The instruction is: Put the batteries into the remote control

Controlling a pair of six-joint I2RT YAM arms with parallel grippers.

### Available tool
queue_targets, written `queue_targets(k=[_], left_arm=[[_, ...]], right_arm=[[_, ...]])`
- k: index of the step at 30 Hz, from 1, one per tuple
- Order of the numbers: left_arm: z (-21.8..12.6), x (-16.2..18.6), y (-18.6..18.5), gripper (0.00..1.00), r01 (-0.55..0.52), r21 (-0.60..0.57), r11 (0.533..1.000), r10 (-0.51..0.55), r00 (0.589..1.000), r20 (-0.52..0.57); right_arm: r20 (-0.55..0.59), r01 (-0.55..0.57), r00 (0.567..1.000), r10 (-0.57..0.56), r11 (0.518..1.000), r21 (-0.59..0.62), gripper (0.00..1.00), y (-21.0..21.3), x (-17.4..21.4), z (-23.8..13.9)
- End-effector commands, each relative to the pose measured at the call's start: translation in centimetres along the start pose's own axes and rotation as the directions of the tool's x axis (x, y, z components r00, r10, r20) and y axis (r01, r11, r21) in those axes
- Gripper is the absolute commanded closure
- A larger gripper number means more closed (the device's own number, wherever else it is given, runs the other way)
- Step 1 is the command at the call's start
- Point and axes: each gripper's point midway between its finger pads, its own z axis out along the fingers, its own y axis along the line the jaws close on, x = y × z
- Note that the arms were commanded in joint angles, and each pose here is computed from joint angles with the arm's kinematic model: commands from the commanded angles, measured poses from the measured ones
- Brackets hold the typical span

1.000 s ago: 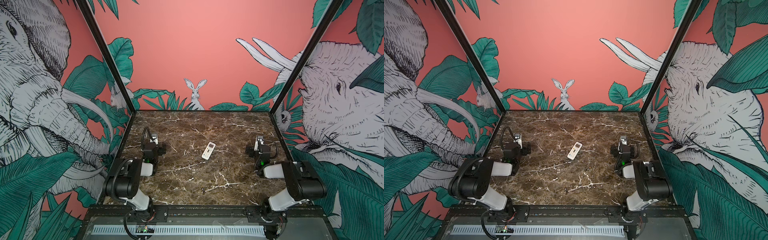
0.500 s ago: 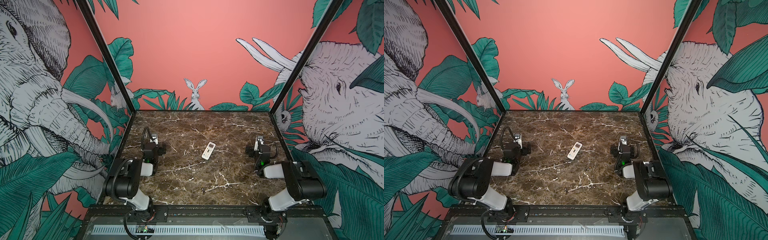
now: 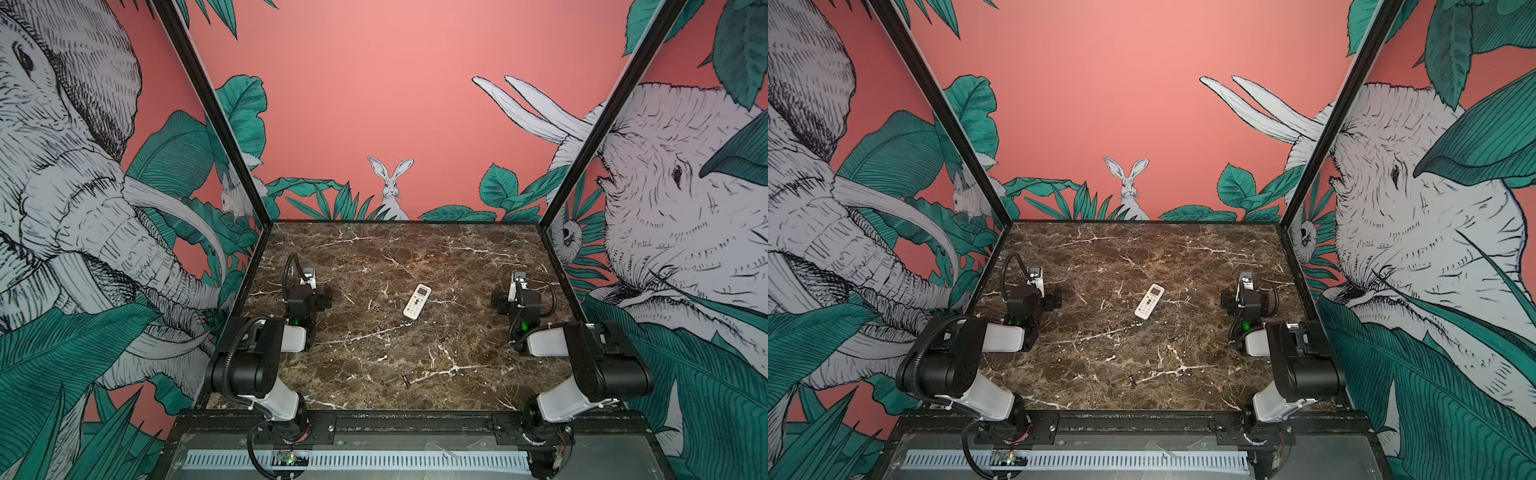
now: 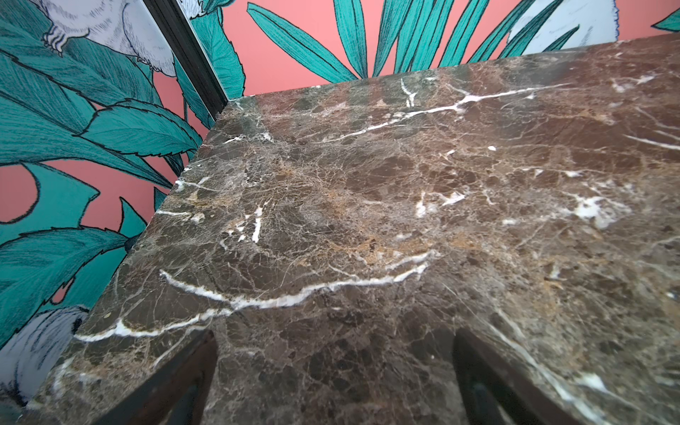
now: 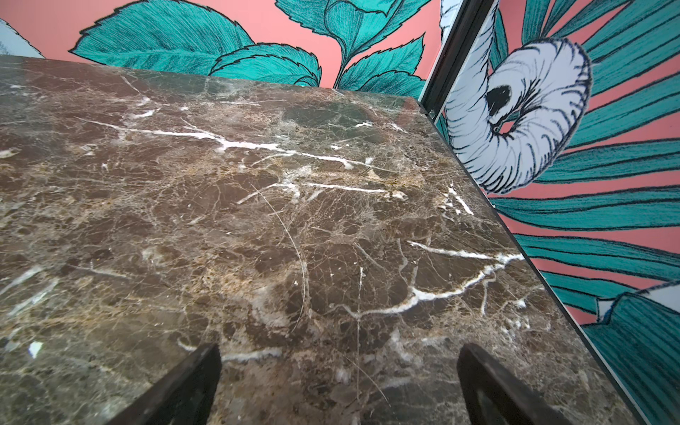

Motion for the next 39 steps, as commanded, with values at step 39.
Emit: queue_targets(k=[39], left_arm=[[-3.6, -4.1, 2.5, 0.00, 0.031, -0.086, 0.996, -0.039, 0.995, -0.093]], right_arm=[[0.038, -0.097, 0.995, 0.096, 0.995, 0.029, 0.01, -1.5, -6.0, -3.9]])
